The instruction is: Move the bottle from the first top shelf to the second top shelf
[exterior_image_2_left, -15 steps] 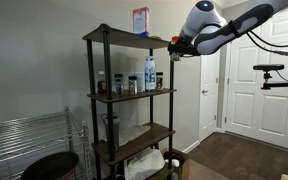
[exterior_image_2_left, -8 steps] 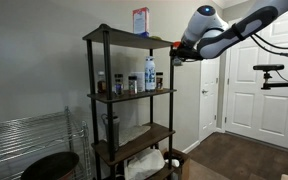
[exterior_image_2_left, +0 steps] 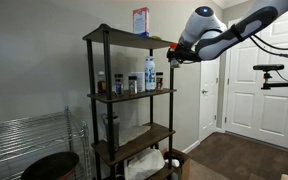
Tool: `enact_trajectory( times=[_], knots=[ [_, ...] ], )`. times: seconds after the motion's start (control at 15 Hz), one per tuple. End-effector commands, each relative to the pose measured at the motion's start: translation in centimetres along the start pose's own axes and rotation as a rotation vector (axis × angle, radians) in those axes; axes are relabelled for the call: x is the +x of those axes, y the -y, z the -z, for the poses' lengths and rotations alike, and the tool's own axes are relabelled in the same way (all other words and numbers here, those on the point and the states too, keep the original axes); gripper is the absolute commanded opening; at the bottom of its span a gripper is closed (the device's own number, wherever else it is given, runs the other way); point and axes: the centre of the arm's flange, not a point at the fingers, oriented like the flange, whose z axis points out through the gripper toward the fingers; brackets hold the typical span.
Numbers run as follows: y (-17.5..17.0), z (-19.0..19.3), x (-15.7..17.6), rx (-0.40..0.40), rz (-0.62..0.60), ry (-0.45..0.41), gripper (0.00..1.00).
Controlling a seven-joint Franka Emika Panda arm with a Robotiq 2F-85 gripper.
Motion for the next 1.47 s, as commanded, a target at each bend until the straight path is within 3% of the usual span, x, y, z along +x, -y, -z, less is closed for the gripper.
enact_trajectory(
  times=[0.0, 0.4, 0.47, 0.87, 1.13, 1.4],
  knots=[
    [0.0, 0.0, 0.0, 0.0, 0.0, 0.0, 0.82],
    [0.0, 0.0, 0.0, 0.0, 0.0, 0.0, 0.82],
    [-0.2, 0.2, -0.2, 0.004, -0.012, -0.003, 0.57],
    [0.1, 0.7, -4.7, 0.041, -0.09, -0.013, 0.57],
    [1.9, -0.2, -6.9, 0.024, -0.076, -0.012, 0.57],
    [4.2, -0.9, -7.5, 0.018, -0.052, -0.067, 0.57]
  ],
)
